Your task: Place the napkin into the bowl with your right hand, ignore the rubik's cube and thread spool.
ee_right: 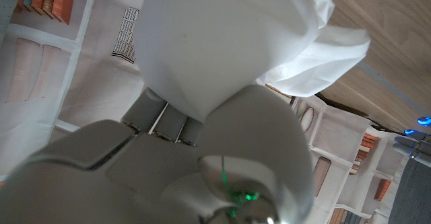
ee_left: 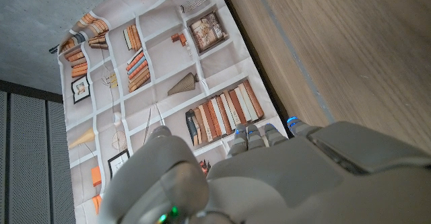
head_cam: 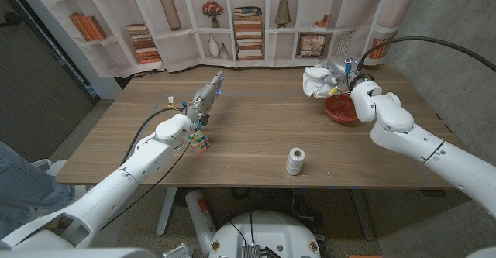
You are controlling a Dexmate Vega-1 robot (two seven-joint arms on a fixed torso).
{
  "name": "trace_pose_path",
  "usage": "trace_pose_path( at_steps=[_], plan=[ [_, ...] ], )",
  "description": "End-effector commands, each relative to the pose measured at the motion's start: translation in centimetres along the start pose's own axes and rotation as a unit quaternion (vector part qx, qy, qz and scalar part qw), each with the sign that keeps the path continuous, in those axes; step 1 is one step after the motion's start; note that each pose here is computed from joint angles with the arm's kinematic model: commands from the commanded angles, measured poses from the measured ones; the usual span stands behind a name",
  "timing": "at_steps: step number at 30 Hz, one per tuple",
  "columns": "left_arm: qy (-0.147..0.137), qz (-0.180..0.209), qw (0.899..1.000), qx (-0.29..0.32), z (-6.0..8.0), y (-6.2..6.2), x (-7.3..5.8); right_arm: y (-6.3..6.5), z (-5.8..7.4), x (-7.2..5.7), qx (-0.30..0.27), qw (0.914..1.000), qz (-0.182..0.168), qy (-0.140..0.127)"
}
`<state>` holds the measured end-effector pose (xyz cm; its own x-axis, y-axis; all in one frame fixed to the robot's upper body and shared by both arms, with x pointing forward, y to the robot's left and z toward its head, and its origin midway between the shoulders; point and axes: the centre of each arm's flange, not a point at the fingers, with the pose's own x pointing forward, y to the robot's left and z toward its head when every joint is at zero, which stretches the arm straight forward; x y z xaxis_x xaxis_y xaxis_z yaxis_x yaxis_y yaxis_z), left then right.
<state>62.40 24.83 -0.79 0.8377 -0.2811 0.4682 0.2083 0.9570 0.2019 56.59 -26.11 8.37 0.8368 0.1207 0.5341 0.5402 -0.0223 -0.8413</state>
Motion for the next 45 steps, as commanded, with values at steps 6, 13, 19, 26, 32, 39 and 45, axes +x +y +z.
trace_pose_path(
  at_steps=[6, 13, 19, 26, 32, 39, 45],
  plan=[
    [0.003, -0.003, 1.0, 0.004, 0.0, 0.2, 0.5, 0.2, -1.6, -0.6, -0.001, 0.9998, 0.002, 0.021],
    [0.005, -0.005, 1.0, 0.004, 0.0, 0.1, 0.8, 0.5, -2.1, -0.7, -0.001, 0.9996, 0.004, 0.028],
    [0.004, -0.007, 1.0, 0.005, 0.1, -0.1, 0.9, 0.7, -2.8, -1.0, -0.001, 0.9994, 0.009, 0.034],
    [0.001, -0.007, 1.0, 0.003, 0.3, -0.3, 0.9, 1.0, -3.6, -1.3, 0.003, 0.999, 0.012, 0.043],
    [0.001, -0.007, 1.0, 0.004, 0.4, -0.4, 0.9, 1.2, -4.1, -1.4, 0.003, 0.9987, 0.015, 0.05],
    [0.003, -0.004, 1.0, 0.003, 0.3, -0.4, 0.8, 1.6, -4.7, -1.6, 0.007, 0.9981, 0.015, 0.06],
    [0.002, -0.005, 1.0, 0.005, 0.3, -0.4, 0.8, 2.0, -5.2, -2.0, 0.014, 0.9973, 0.013, 0.07]
  ],
)
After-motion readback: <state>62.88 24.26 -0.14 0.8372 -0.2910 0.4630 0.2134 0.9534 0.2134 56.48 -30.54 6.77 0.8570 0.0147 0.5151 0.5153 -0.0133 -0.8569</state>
